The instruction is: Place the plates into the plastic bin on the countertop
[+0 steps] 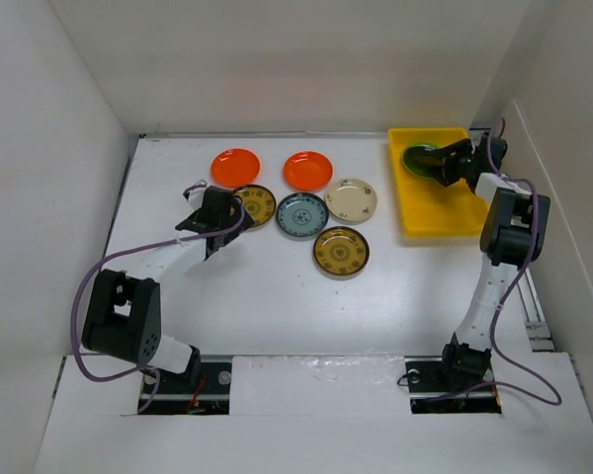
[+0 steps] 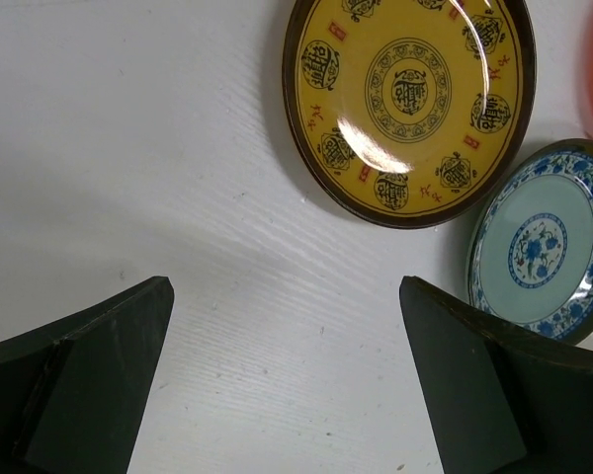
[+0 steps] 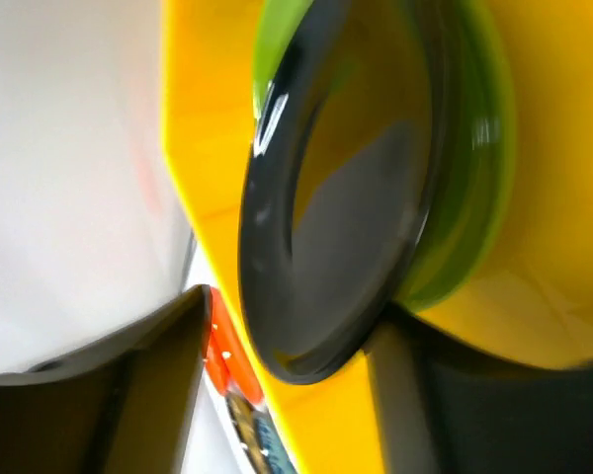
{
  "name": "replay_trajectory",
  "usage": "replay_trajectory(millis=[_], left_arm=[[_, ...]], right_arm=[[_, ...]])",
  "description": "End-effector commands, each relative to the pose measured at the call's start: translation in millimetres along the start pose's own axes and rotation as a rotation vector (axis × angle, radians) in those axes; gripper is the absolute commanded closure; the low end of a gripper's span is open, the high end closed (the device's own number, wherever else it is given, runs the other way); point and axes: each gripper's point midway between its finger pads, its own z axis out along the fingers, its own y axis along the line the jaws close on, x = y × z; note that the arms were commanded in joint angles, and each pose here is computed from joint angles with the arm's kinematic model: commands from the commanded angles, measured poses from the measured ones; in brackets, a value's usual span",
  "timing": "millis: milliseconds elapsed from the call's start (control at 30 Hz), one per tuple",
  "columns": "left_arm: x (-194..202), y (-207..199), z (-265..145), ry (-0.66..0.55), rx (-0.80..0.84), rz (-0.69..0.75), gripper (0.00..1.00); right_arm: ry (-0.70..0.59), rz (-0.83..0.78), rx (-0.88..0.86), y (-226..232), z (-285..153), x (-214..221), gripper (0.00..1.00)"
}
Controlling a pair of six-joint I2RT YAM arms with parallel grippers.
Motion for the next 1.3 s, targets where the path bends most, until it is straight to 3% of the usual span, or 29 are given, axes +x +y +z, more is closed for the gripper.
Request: replay_trajectory(millis=[0, 33, 67, 367, 567, 767, 833, 967, 1000, 1133, 1167, 1267], left_arm=[[-21, -8, -13, -0.05, 0.012, -0.001, 0.0], [-16, -3, -9, -0.037, -0.014, -0.004, 0.0], [-18, -5, -7, -0.038, -0.013, -0.004, 0.0], [-6, -6, 22, 0.047, -0.033, -0.029, 0.0], [2, -15, 40, 0.1, -0.004, -0.035, 0.0], [-3, -25, 53, 0.096, 0.029, -0.06, 0.0], [-8, -27, 64, 0.096, 0.019, -0.067, 0.0], [-7, -17, 78, 0.112, -0.033, -0.093, 0.0], [-7, -17, 78, 0.112, -0.034, -0.103, 0.03], [-1, -7, 81, 0.114, -0.077, -0.128, 0.39], [0, -6, 81, 0.12, -0.085, -0.137, 0.54], [0, -3, 79, 0.111, -0.094, -0.145, 0.69]], right_arm=[[0.003, -0.073, -0.121, 53, -14, -1, 0.31], [-0.008, -0.096, -0.135, 66, -22, 2, 0.1], [-0.029, -0.099, -0.133, 69, -27, 0, 0.0], [0.004, -0.061, -0.051, 59, -79, 43, 0.0], [0.033, -0.082, -0.011, 44, -86, 71, 0.0], [0.002, -0.251, -0.077, 84, -123, 117, 0.0], [0.049, -0.308, -0.115, 92, -136, 153, 0.0], [0.062, -0.362, -0.185, 110, -161, 174, 0.0], [0.067, -0.365, -0.196, 111, -166, 176, 0.0], [0.075, -0.379, -0.252, 121, -190, 181, 0.0], [0.069, -0.383, -0.263, 125, -194, 181, 0.0], [0.059, -0.396, -0.307, 136, -212, 181, 0.0]])
